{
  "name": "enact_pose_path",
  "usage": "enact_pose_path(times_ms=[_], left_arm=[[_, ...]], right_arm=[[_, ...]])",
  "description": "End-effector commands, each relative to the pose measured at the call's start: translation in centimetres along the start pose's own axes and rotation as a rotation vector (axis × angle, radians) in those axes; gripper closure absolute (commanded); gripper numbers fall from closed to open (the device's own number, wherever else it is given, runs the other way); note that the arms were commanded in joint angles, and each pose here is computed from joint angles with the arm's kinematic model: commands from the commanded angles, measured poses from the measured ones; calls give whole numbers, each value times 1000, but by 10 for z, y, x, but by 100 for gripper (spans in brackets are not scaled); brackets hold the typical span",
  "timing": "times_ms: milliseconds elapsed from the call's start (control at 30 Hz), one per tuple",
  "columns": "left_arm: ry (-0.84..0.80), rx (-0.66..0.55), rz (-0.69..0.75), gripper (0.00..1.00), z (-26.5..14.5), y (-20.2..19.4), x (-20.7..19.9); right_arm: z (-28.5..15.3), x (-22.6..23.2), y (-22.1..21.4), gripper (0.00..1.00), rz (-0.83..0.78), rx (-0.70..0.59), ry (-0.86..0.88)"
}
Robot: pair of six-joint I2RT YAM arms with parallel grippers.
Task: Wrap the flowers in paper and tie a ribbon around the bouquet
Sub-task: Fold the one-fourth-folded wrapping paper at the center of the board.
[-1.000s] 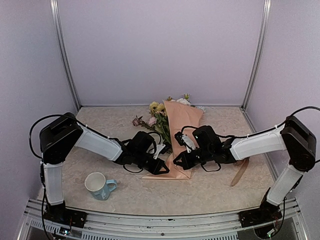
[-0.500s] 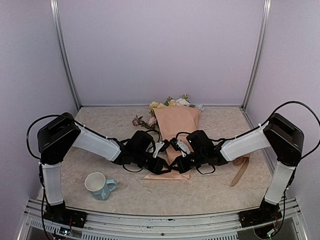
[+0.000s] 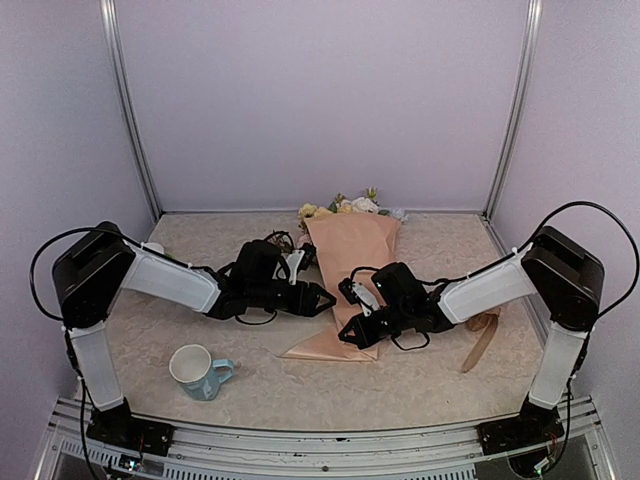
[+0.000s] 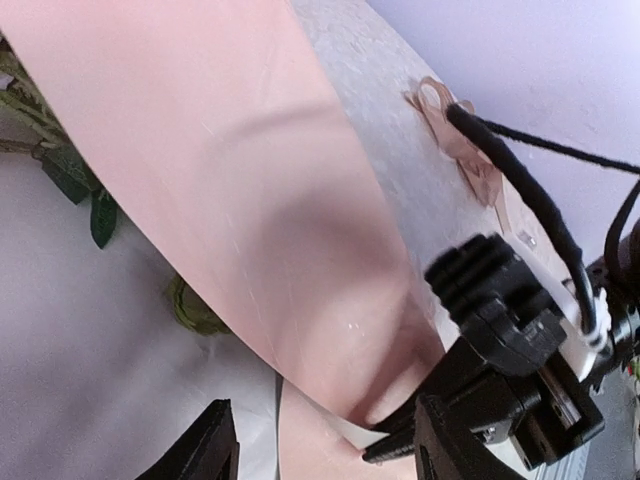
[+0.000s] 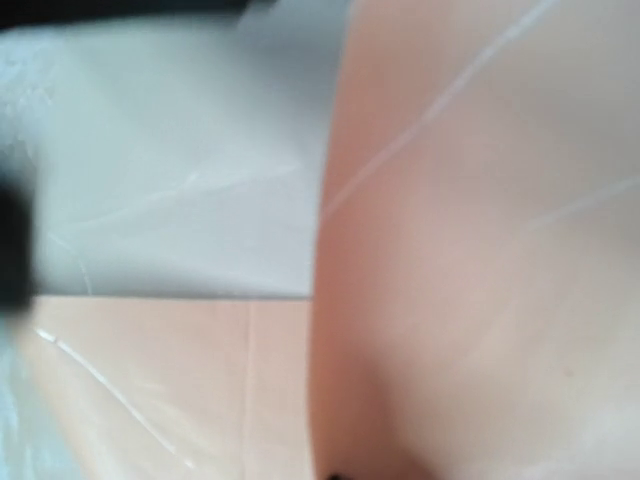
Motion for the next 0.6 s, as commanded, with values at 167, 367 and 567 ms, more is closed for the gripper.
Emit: enact_pose_path(times_ms=[167,367,567], left_arm=[[-125,-32,-116,46,31,13,10],[-128,-17,-128,77,38,8,14],[-116,18,-123,100,43,3,21]], right_arm=[[-1,5,1,100,-26,-14,26],[-3,7,2,100,-38,-17,30],[-4,7,3,100,-56,-6,21]])
Point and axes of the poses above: each gripper's point midway between its finger pads, its own z axis out along the fingers, its own x axis along the line the jaws close on, y = z × x, the point moved 9 cm from there along -z, back along the fingers, and after that the axes turned 9 degrees about -z, right-handed, at the moved point
